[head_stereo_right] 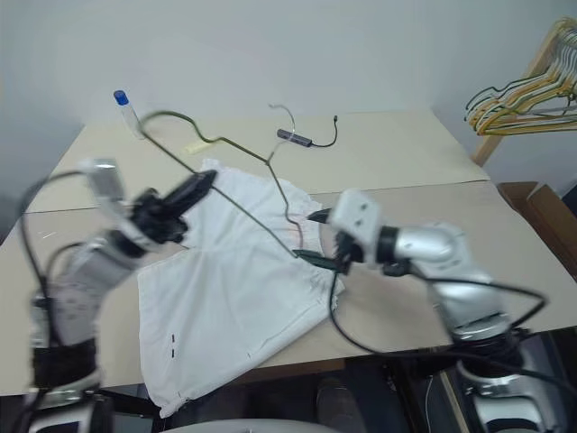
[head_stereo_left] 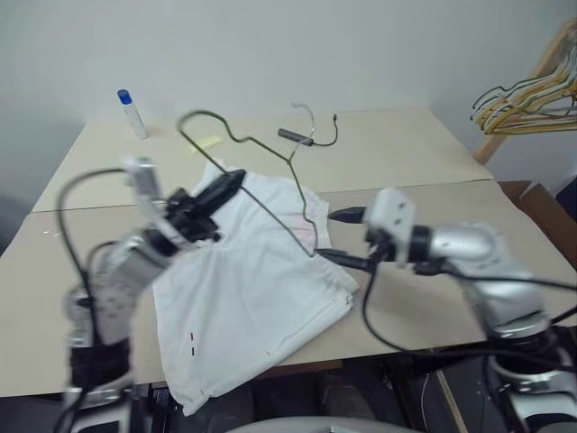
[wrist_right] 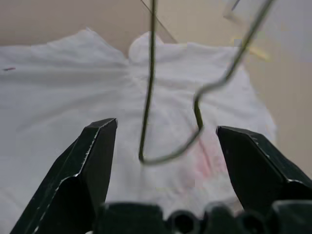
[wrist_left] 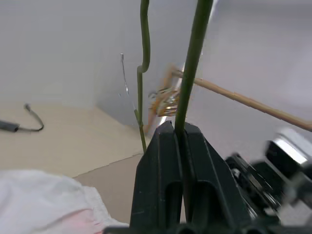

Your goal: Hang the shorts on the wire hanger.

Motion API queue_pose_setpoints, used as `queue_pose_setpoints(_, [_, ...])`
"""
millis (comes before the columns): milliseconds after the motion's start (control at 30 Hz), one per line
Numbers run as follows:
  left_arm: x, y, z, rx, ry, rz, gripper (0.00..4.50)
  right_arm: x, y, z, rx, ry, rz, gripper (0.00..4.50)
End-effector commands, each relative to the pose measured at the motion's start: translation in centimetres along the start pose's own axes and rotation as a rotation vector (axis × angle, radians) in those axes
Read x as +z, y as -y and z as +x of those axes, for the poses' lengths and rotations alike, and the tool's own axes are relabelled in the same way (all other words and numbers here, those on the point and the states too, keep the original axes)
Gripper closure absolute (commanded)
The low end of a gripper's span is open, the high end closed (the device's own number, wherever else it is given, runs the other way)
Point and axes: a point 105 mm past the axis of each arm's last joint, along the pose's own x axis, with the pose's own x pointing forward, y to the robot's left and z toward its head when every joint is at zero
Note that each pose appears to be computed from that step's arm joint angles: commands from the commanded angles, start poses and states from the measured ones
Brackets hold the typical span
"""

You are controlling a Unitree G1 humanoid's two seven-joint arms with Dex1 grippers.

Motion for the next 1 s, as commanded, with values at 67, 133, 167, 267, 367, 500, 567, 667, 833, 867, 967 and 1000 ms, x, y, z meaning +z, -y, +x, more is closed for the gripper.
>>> queue_pose_setpoints(67, [4.6, 3.2, -1.7, -0.318, 0.027, 0.027, 4.50, 1.4, -0.4, -1.8, 0.283, 0.115, 0.304, 0.60])
queue_pose_setpoints(133, [5.7, 3.4, -2.2, -0.382, 0.032, 0.010, 4.50, 0.5, -0.6, -1.3, 0.379, 0.089, 0.386, 0.60])
queue_pose_setpoints(167, [6.0, 3.5, -2.3, -0.407, 0.036, 0.002, 4.50, 0.3, -0.7, -1.1, 0.410, 0.079, 0.412, 0.60])
queue_pose_setpoints(267, [6.0, 3.9, -1.9, -0.456, 0.009, 0.003, 4.50, 0.3, -1.5, 0.8, 0.495, 0.066, 0.450, 0.60])
queue_pose_setpoints(367, [5.4, 3.8, -1.5, -0.460, -0.007, 0.013, 4.50, 0.9, -2.3, 2.6, 0.541, 0.067, 0.444, 0.60])
queue_pose_setpoints(500, [4.6, 3.6, -1.4, -0.461, -0.008, 0.018, 4.50, 2.2, -3.2, 3.6, 0.603, 0.105, 0.465, 0.60])
queue_pose_setpoints(567, [4.5, 3.7, -1.4, -0.466, -0.007, 0.019, 4.50, 2.5, -3.7, 3.7, 0.621, 0.105, 0.458, 0.60])
queue_pose_setpoints(667, [4.6, 3.6, -1.4, -0.467, 0.001, 0.039, 4.50, 2.6, -4.2, 4.0, 0.635, 0.104, 0.454, 0.60])
queue_pose_setpoints(833, [4.7, 3.6, -1.4, -0.477, 0.021, 0.036, 4.50, 2.6, -4.9, 5.0, 0.646, 0.102, 0.459, 0.60])
queue_pose_setpoints(867, [4.7, 3.5, -1.3, -0.472, 0.022, 0.036, 4.50, 2.5, -5.0, 5.2, 0.645, 0.102, 0.461, 0.60])
queue_pose_setpoints(967, [4.4, 3.3, -1.4, -0.461, 0.012, 0.038, 4.50, 2.5, -5.1, 5.4, 0.641, 0.107, 0.467, 0.60])
queue_pose_setpoints(1000, [4.4, 3.3, -1.5, -0.458, 0.012, 0.036, 4.50, 2.5, -5.1, 5.5, 0.640, 0.108, 0.469, 0.60])
